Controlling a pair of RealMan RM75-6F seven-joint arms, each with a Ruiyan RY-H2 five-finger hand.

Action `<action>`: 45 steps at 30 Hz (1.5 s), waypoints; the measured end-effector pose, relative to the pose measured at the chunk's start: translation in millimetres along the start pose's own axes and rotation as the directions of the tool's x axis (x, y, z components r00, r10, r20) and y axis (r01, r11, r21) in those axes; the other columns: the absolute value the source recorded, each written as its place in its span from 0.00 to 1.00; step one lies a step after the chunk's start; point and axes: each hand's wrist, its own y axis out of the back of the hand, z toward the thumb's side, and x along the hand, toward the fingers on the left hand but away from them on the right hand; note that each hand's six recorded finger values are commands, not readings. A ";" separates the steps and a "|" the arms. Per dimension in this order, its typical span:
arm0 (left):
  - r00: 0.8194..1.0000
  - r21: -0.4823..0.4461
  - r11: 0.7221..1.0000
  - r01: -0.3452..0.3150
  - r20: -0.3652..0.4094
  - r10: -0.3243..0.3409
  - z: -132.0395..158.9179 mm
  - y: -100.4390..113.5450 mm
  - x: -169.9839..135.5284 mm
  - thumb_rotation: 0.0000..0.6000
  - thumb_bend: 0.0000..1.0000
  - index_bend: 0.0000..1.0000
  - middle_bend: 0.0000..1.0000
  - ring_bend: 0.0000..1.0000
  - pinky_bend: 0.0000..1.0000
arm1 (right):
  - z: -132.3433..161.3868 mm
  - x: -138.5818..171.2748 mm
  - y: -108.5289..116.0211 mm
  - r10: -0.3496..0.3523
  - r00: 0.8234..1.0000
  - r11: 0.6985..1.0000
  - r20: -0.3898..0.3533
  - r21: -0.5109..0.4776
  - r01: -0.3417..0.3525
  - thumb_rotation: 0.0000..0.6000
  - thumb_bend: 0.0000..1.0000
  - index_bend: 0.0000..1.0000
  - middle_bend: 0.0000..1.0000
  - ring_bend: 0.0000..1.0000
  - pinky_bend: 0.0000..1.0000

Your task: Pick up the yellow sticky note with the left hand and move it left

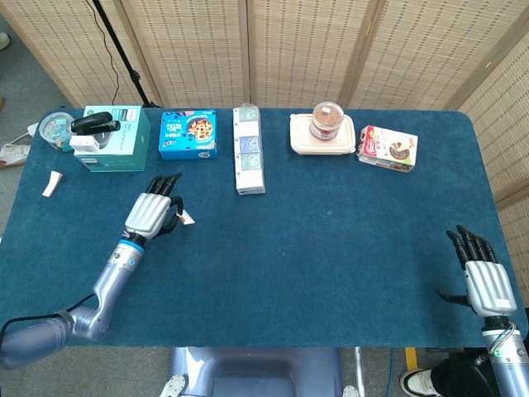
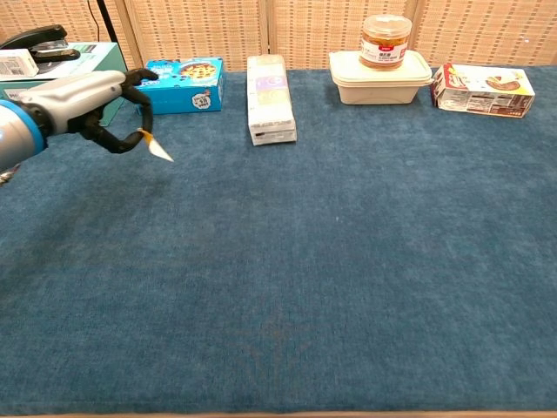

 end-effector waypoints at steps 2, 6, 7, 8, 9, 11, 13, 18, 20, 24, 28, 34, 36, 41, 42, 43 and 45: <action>1.000 0.000 1.000 0.007 0.017 -0.007 7.5 -6.7 5.9 1.00 0.50 0.65 0.00 0.00 0.00 | -1.4 0.1 0.7 -0.002 1.000 1.000 0.004 0.000 0.002 1.00 0.00 0.00 0.00 0.00 0.05; 0.998 0.005 0.999 0.053 0.028 -0.053 14.6 -21.5 10.6 1.00 0.48 0.61 0.00 0.00 0.00 | -4.0 0.6 2.1 -0.005 1.000 1.000 0.011 -0.003 0.005 1.00 0.00 0.00 0.00 0.00 0.05; 0.997 0.007 0.998 0.069 0.027 -0.070 14.7 -25.8 10.8 1.00 0.47 0.58 0.00 0.00 0.00 | -4.3 0.7 2.5 -0.006 1.000 1.000 0.012 -0.004 0.006 1.00 0.00 0.00 0.00 0.00 0.05; 0.996 0.008 0.997 0.081 0.026 -0.082 14.4 -28.7 10.7 1.00 0.44 0.52 0.00 0.00 0.00 | -4.5 0.9 3.0 -0.008 1.000 1.000 0.013 -0.004 0.008 1.00 0.00 0.00 0.00 0.00 0.05; 0.995 0.009 0.996 0.093 0.024 -0.094 13.8 -31.2 10.4 1.00 0.39 0.45 0.00 0.00 0.00 | -4.7 1.2 3.7 -0.010 1.000 1.000 0.013 -0.004 0.010 1.00 0.00 0.00 0.00 0.00 0.05; 0.993 0.012 0.993 0.120 0.018 -0.120 10.8 -35.0 8.8 1.00 0.32 0.35 0.00 0.00 0.00 | -4.5 1.5 4.3 -0.012 1.000 1.000 0.012 -0.005 0.012 1.00 0.00 0.00 0.00 0.00 0.05; 0.991 0.016 0.991 0.134 0.014 -0.134 7.7 -34.3 6.3 1.00 0.25 0.28 0.00 0.00 0.00 | -4.1 1.7 4.5 -0.012 1.000 1.000 0.011 -0.005 0.012 1.00 0.00 0.00 0.00 0.00 0.05; 0.988 0.031 0.988 0.153 0.003 -0.153 0.6 -28.3 -3.1 1.00 0.13 0.04 0.00 0.00 0.00 | -2.6 1.7 4.6 -0.011 1.000 1.000 0.008 -0.007 0.011 1.00 0.00 0.00 0.00 0.00 0.05; 0.987 0.037 0.986 0.160 -0.003 -0.160 -2.0 -25.6 -8.1 1.00 0.10 0.00 0.00 0.00 0.00 | -2.0 1.9 4.7 -0.011 1.000 1.000 0.007 -0.008 0.011 1.00 0.00 0.00 0.00 0.00 0.05; 0.986 0.042 0.985 0.169 -0.009 -0.169 -5.5 -19.8 -19.2 1.00 0.08 0.00 0.00 0.00 0.00 | 0.3 2.6 6.0 -0.014 1.000 1.000 0.000 -0.012 0.014 1.00 0.00 0.00 0.00 0.00 0.05; 0.979 0.068 0.977 0.201 -0.034 -0.199 -12.3 -17.7 -29.2 1.00 0.06 0.00 0.00 0.00 0.00 | 1.2 3.1 6.8 -0.016 1.000 1.000 -0.002 -0.013 0.016 1.00 0.00 0.00 0.00 0.00 0.05; 0.972 0.060 0.971 0.231 -0.049 -0.229 -14.9 -16.3 -35.9 1.00 0.06 0.05 0.00 0.00 0.00 | 1.8 3.8 9.4 -0.025 1.000 1.000 -0.006 -0.017 0.025 1.00 0.00 0.00 0.00 0.00 0.05; 0.971 0.061 0.970 0.236 -0.047 -0.233 -14.8 -14.6 -37.7 1.00 0.06 0.05 0.00 0.00 0.00 | 1.6 4.1 10.4 -0.028 1.000 0.999 -0.006 -0.016 0.028 1.00 0.00 0.00 0.00 0.00 0.05; 0.976 0.078 0.974 0.214 -0.052 -0.211 -17.8 -5.2 -47.9 1.00 0.06 0.04 0.00 0.00 0.00 | 1.8 5.3 13.8 -0.039 0.999 0.999 -0.008 -0.018 0.039 1.00 0.00 0.00 0.00 0.00 0.05; 0.978 0.083 0.976 0.203 -0.057 -0.199 -19.6 -2.1 -52.3 1.00 0.06 0.04 0.00 0.00 0.00 | 2.0 5.9 15.1 -0.043 0.999 0.999 -0.010 -0.019 0.043 1.00 0.00 0.00 0.00 0.00 0.05; 0.980 0.087 0.977 0.194 -0.062 -0.189 -21.1 0.5 -56.1 1.00 0.06 0.04 0.00 0.00 0.00 | 2.2 6.3 16.0 -0.046 0.999 0.999 -0.011 -0.020 0.046 1.00 0.00 0.00 0.00 0.00 0.05; 0.983 0.096 0.980 0.172 -0.074 -0.165 -25.2 6.1 -64.4 1.00 0.07 0.03 0.00 0.00 0.00 | 3.0 7.4 18.0 -0.052 0.999 0.998 -0.014 -0.022 0.052 1.00 0.00 0.00 0.00 0.00 0.05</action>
